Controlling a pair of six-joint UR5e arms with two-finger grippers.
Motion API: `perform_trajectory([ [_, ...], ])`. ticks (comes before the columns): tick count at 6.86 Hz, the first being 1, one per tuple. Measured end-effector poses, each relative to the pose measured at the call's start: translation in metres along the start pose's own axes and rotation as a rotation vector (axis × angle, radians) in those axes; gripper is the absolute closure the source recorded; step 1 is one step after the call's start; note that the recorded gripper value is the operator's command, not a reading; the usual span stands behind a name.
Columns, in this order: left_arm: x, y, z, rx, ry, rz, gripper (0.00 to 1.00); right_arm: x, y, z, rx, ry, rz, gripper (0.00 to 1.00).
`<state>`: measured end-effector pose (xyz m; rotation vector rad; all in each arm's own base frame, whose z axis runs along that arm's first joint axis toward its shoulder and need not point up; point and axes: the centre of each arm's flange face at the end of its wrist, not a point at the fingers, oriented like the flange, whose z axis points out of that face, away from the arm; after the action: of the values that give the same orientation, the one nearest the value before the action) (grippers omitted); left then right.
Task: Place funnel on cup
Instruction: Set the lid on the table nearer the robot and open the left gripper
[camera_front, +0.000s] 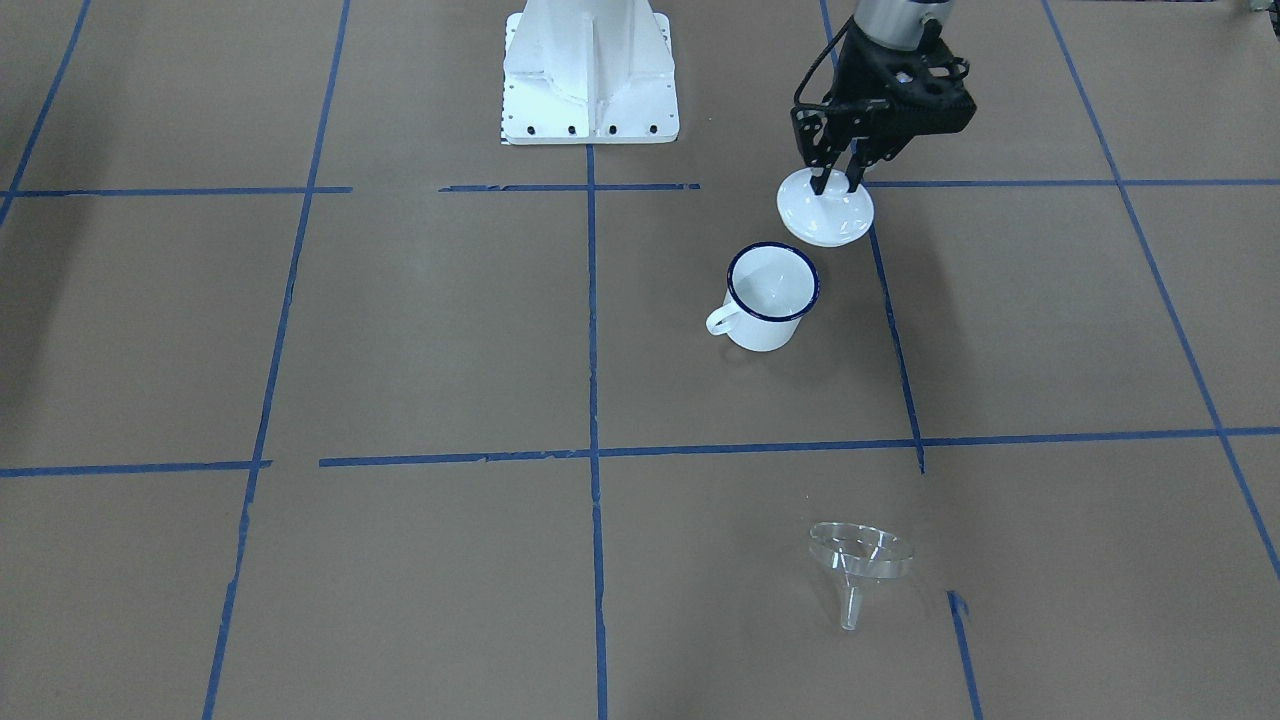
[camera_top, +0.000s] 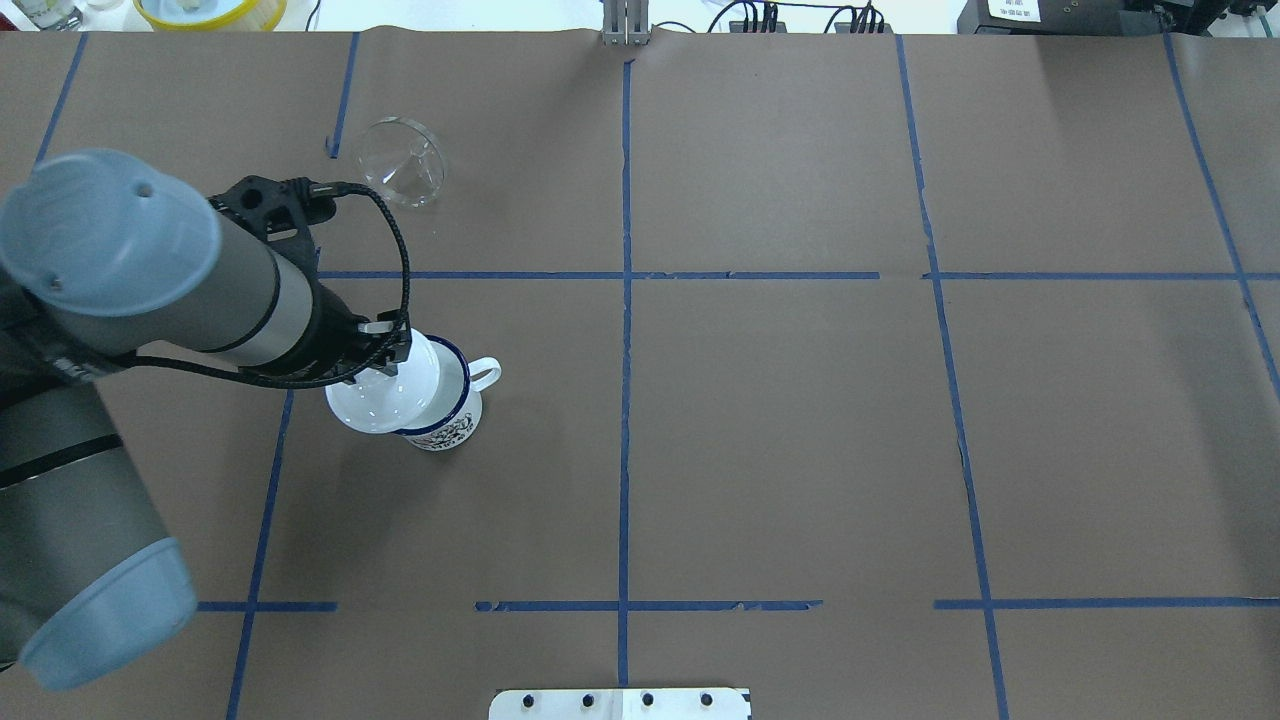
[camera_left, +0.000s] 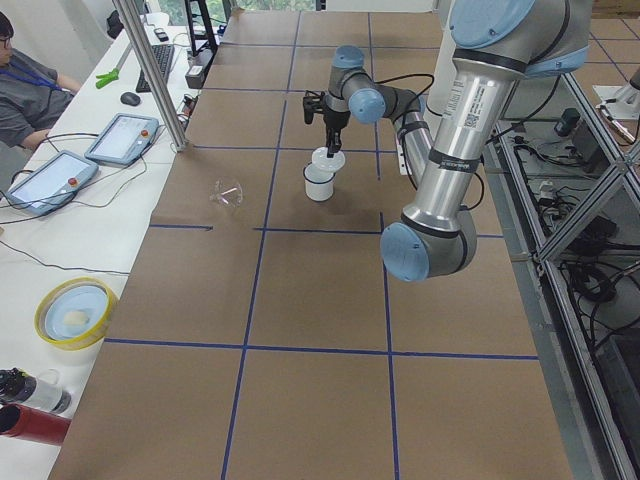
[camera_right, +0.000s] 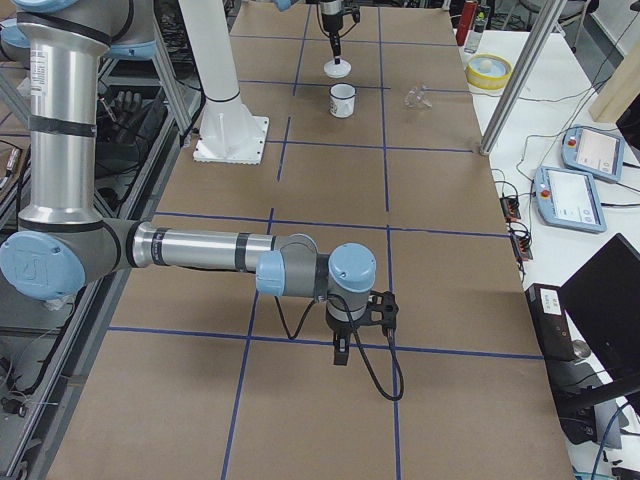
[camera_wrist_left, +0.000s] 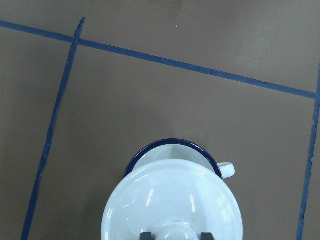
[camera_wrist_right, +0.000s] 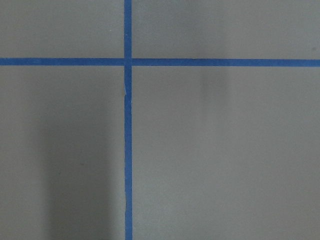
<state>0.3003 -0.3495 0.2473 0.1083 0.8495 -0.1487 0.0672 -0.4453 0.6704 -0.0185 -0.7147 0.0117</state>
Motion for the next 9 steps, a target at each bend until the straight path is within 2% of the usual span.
perform_trajectory([
  [1, -0.037, 0.014, 0.003, -0.002, 0.012, 0.027, 1.00, 0.000, 0.000, 0.000, 0.000, 0.000, 0.000, 0.00],
  [2, -0.068, 0.028, 0.025, -0.011, 0.041, 0.039, 1.00, 0.000, 0.000, 0.000, 0.000, 0.000, 0.000, 0.00],
  [4, -0.100, 0.055, 0.102, -0.068, 0.055, 0.001, 1.00, 0.000, 0.000, 0.000, 0.000, 0.000, 0.000, 0.00],
  [6, -0.099, 0.069, 0.142, -0.104, 0.048, -0.022, 1.00, 0.000, 0.000, 0.000, 0.000, 0.000, 0.000, 0.00],
  [8, -0.081, 0.075, 0.155, -0.118, 0.058, -0.032, 1.00, 0.000, 0.000, 0.000, 0.001, 0.000, -0.001, 0.00],
  [9, -0.076, 0.078, 0.159, -0.121, 0.053, -0.037, 0.88, 0.000, 0.000, 0.000, 0.001, 0.000, -0.001, 0.00],
])
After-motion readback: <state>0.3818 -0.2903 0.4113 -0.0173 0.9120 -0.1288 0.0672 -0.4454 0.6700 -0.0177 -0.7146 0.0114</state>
